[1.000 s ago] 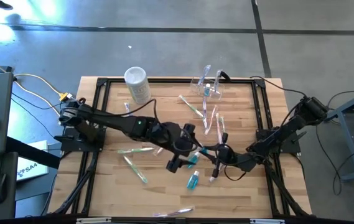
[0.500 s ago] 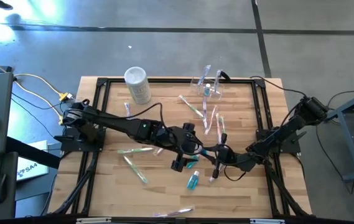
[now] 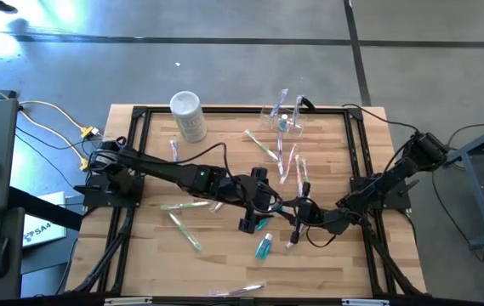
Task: Pick & Place toothbrushing station
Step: Put the blue mouthwash into the transparent organizer, then put the green toothbrush into the transparent organizer
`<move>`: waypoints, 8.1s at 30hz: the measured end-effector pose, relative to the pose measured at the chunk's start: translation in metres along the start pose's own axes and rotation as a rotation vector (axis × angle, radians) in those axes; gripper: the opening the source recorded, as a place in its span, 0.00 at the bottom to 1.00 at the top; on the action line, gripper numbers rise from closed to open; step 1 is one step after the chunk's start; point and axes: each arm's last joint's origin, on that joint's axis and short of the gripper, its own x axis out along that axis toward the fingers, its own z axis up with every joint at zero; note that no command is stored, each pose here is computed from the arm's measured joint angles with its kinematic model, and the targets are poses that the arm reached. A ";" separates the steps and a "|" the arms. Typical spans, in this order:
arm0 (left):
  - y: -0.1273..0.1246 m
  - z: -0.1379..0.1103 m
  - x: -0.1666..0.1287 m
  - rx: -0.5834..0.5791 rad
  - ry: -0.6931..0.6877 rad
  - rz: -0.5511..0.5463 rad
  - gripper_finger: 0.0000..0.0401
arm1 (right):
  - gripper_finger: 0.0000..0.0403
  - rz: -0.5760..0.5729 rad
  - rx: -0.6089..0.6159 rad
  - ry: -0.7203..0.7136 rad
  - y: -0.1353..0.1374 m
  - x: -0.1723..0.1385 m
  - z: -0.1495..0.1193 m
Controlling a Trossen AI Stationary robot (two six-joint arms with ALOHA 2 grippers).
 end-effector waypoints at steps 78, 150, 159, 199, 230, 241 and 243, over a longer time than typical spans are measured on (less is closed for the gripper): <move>0.311 -0.117 0.036 -0.495 -0.017 0.439 0.22 | 0.78 -0.231 0.097 -0.107 0.041 -0.090 -0.008; 0.287 -0.154 0.071 -0.624 0.285 0.582 0.22 | 0.78 -0.241 0.021 -0.095 0.039 -0.086 -0.008; 0.287 -0.155 0.071 -0.641 0.289 0.584 0.22 | 0.78 -0.241 0.020 -0.095 0.039 -0.086 -0.008; 0.217 -0.017 0.014 -0.375 0.313 0.313 0.67 | 0.78 0.075 0.051 -0.043 0.050 -0.089 -0.010; 0.027 -0.070 -0.021 -0.356 1.121 0.217 0.67 | 0.78 0.331 -0.045 0.210 0.030 -0.038 -0.027; -0.005 -0.093 -0.085 -0.410 0.899 0.264 0.67 | 0.75 0.156 -0.057 0.372 -0.003 -0.007 -0.040; -0.006 -0.097 -0.089 -0.413 0.764 0.222 0.67 | 0.74 0.161 -0.043 0.374 -0.007 -0.001 -0.039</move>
